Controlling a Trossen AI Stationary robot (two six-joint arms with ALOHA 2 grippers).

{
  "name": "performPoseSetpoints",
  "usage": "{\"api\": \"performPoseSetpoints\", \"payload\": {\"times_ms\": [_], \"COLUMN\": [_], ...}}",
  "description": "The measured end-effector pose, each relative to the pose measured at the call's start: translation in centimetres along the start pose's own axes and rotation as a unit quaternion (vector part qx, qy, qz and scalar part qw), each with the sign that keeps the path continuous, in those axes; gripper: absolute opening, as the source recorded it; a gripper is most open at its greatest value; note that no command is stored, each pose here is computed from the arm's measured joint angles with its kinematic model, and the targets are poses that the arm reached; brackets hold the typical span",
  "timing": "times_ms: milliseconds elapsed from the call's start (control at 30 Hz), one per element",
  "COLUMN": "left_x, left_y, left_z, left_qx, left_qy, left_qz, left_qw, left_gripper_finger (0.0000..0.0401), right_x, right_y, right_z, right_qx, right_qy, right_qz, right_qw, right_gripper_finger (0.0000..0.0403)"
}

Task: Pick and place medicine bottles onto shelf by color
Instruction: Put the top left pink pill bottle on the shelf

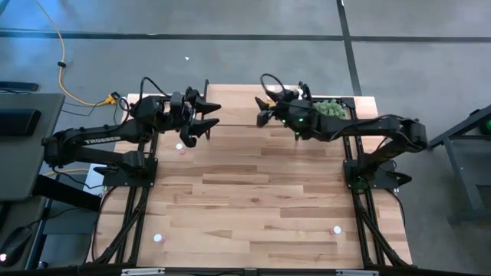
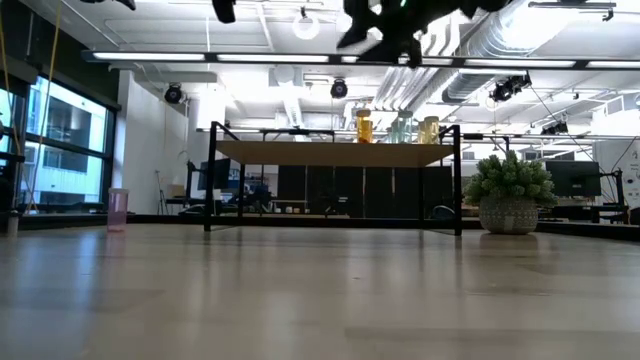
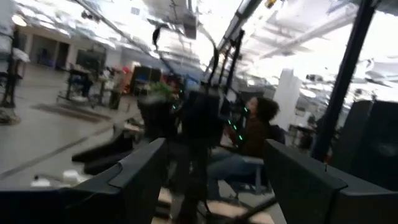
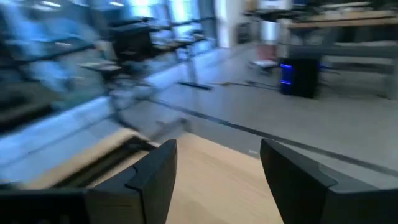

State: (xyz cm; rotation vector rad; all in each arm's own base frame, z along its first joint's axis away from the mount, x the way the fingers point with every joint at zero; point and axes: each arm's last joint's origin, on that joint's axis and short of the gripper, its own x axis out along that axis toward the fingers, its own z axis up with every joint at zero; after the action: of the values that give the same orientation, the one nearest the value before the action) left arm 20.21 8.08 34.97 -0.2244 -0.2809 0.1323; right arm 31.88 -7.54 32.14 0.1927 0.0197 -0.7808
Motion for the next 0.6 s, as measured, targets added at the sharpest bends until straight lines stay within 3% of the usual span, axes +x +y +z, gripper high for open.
{"api": "performPoseSetpoints", "payload": {"times_ms": [133, 300, 600], "left_x": [-0.9, -3.0, -5.4], "left_y": [-0.1, -0.7, -2.2], "left_z": [0.1, 0.3, 0.8], "left_qx": [-0.006, -0.002, 0.013], "left_qy": [0.032, 0.081, 0.102], "left_qz": [0.003, 0.020, 0.035], "left_qw": [0.999, 0.997, 0.994], "left_gripper_finger": [0.0255, 0.0255, 0.0255], "right_x": [-1.7, -4.1, -6.9], "right_y": [0.1, 0.0, 0.9], "right_z": [1.9, 3.3, 3.3], "right_qx": [0.009, 0.009, -0.009], "right_qy": [0.004, 0.043, 0.079], "right_qz": [0.134, 0.276, 0.299], "right_qw": [0.991, 0.960, 0.951], "right_gripper_finger": [0.0223, 0.0223, 0.0223]}}
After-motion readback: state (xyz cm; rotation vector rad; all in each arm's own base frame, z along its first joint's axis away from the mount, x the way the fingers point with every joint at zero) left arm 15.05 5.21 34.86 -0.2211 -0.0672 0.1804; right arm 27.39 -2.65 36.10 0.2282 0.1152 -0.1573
